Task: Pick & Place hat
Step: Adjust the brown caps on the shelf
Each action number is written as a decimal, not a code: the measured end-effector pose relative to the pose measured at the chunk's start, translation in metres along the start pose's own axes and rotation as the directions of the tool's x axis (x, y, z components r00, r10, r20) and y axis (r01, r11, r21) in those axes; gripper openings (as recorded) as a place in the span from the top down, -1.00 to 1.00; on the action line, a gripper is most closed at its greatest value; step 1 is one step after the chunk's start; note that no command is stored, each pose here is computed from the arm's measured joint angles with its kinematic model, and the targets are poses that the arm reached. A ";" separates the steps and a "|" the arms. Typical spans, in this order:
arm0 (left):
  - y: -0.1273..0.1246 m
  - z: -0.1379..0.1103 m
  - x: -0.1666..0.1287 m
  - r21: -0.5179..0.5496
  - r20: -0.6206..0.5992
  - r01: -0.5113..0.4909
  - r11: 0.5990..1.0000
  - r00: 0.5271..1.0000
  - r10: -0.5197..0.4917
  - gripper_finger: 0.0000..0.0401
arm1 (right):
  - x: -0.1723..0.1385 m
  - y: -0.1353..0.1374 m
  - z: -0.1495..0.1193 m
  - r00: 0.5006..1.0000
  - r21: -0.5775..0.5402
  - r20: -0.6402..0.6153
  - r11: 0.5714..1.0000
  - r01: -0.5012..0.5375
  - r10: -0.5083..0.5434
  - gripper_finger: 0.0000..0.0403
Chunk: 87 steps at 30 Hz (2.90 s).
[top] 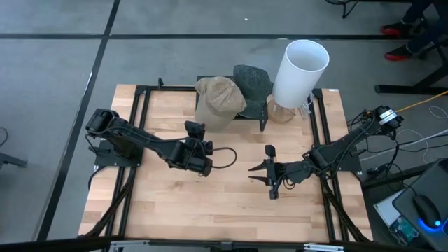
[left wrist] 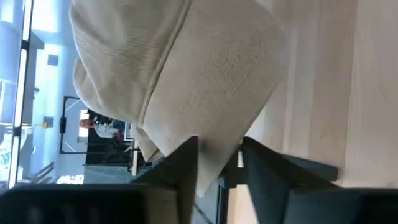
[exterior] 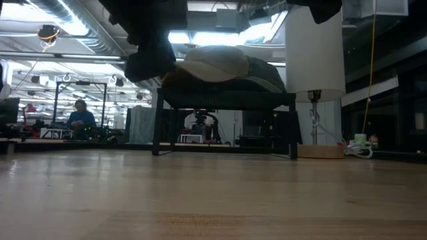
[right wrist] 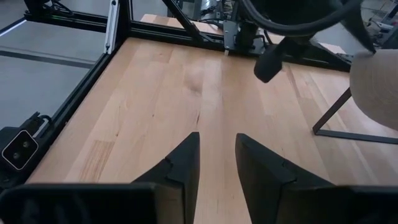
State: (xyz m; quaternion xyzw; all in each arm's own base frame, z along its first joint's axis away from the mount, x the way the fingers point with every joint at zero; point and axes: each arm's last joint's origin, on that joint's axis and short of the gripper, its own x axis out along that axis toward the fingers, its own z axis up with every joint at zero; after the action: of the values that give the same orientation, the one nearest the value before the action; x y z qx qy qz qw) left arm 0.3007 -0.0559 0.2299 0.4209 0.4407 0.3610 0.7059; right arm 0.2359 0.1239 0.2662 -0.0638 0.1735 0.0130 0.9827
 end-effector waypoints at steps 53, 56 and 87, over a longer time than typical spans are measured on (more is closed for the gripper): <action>0.040 0.014 -0.003 -0.119 0.002 -0.248 0.961 0.968 0.250 0.98 | 0.000 0.000 0.000 1.000 0.000 0.000 1.000 0.000 0.000 0.49; 0.039 0.015 -0.001 -0.127 0.026 -0.186 0.974 0.981 0.191 0.98 | 0.000 0.000 0.000 1.000 0.000 0.000 1.000 0.000 0.000 0.49; 0.030 -0.005 0.008 -0.167 -0.014 -0.005 0.986 1.000 0.003 0.28 | 0.000 0.000 0.000 1.000 0.000 -0.001 1.000 -0.001 0.001 0.49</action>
State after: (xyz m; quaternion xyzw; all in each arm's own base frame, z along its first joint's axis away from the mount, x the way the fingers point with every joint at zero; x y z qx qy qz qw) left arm 0.2946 -0.0362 0.2539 0.3587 0.4127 0.4011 0.7349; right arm 0.2359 0.1239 0.2662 -0.0638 0.1739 0.0135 0.9826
